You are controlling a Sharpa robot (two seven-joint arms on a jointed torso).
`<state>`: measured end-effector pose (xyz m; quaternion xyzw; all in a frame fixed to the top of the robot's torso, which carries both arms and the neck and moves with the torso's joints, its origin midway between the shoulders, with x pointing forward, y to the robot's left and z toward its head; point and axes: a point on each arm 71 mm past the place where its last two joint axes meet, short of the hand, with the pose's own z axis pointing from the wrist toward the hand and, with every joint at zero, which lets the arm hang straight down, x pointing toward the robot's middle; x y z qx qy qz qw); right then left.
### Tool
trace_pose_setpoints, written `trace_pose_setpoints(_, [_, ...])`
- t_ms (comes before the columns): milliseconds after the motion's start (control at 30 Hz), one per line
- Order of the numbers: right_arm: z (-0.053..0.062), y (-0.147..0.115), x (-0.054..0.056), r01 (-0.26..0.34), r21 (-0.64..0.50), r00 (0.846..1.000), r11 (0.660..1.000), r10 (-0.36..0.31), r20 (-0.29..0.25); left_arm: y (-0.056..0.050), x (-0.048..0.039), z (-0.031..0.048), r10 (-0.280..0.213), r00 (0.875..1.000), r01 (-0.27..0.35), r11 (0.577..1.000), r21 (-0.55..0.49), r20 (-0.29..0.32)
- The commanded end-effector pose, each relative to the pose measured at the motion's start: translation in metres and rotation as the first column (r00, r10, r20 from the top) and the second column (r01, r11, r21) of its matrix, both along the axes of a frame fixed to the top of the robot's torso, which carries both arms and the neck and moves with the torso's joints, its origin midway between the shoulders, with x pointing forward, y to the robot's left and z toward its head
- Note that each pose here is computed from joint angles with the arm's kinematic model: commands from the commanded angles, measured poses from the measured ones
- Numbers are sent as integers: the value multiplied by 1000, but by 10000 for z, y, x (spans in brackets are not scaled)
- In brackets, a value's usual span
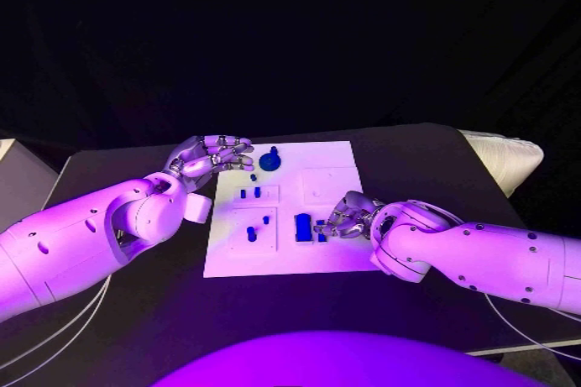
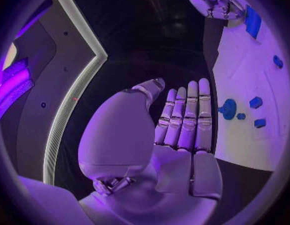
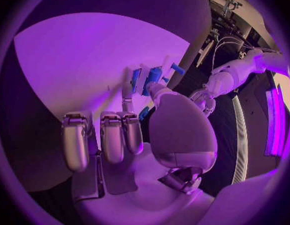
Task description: Assemble the parts on the task board
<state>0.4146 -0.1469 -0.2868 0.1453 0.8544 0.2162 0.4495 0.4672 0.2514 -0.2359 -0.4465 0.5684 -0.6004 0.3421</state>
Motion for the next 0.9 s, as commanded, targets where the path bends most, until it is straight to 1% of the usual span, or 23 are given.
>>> trace_pose_setpoints(33, [-4, -11, -11, -13, -2, 1000, 1000, 13, -2, -22, -5, 6, -17, 1000, 17, 1000, -8, 6])
trace_pose_setpoints(400, [-14, -65, -54, -42, -18, 999, 999, 42, -12, -23, -3, 4, -17, 1000, 17, 1000, -8, 6])
trace_pose_setpoints(700, [-49, -19, -2, -41, -52, 999, 998, 41, 3, -45, 1, -2, -21, 1000, 21, 1000, -11, 6])
trace_pose_setpoints(900, [-73, -5, 2, -39, -56, 999, 998, 39, 1, -38, 3, -4, -19, 1000, 19, 1000, -10, 5])
